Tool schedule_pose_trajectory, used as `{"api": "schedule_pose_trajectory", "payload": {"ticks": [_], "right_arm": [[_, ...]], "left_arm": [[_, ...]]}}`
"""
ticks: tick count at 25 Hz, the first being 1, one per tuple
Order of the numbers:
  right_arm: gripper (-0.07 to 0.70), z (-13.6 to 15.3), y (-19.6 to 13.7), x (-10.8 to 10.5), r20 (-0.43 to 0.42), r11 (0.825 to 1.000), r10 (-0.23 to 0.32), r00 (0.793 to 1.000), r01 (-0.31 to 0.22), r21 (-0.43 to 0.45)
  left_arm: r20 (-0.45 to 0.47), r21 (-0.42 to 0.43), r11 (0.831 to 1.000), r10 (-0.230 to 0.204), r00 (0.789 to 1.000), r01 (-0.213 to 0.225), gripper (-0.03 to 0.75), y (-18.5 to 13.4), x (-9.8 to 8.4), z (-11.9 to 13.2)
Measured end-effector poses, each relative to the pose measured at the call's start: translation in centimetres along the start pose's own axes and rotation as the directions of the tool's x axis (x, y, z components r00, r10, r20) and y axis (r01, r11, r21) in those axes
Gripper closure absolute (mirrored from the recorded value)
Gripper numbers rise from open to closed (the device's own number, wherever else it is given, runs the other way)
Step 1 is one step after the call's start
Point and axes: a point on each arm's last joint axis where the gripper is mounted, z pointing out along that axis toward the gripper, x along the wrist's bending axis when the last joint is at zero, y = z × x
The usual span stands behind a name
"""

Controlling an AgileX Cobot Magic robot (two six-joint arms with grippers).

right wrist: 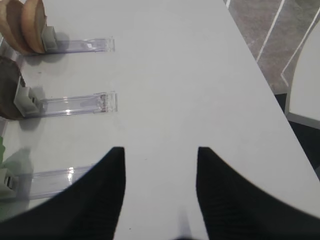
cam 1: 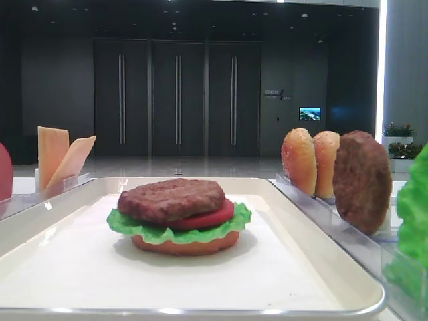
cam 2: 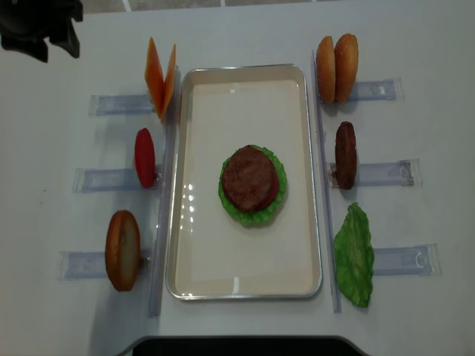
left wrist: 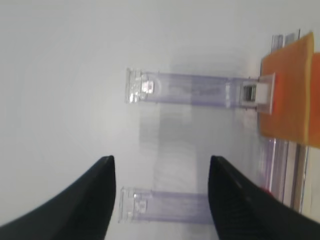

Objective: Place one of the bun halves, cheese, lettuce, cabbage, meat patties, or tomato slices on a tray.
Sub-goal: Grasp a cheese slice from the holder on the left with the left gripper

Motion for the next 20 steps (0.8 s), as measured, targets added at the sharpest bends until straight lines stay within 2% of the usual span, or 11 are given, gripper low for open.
{"api": "schedule_pose_trajectory", "payload": {"ticks": [3,6,8,12,16,20], "right_arm": [[0.313,0.0,0.0,0.0,0.0,1.0,0.0,1.0,0.0,0.0],[0.313,0.0,0.0,0.0,0.0,1.0,0.0,1.0,0.0,0.0],[0.313,0.0,0.0,0.0,0.0,1.0,0.0,1.0,0.0,0.0],[0.313,0.0,0.0,0.0,0.0,1.0,0.0,1.0,0.0,0.0],[0.313,0.0,0.0,0.0,0.0,1.0,0.0,1.0,0.0,0.0],[0.313,0.0,0.0,0.0,0.0,1.0,0.0,1.0,0.0,0.0]], "left_arm": [[0.003,0.017,1.0,0.009,1.0,-0.009,0.264,2.2,-0.7,1.1],[0.014,0.017,1.0,0.026,1.0,-0.026,0.264,3.1,-2.1,1.3],[0.022,0.026,0.999,0.035,0.999,-0.036,0.264,3.0,-3.8,1.5],[0.055,0.028,0.998,0.057,0.997,-0.058,0.264,2.0,-9.4,1.3],[0.098,0.013,0.999,0.033,0.995,-0.034,0.264,1.1,-13.0,0.8],[0.096,-0.01,1.0,-0.004,0.995,0.005,0.264,0.9,-14.3,0.5]]}}
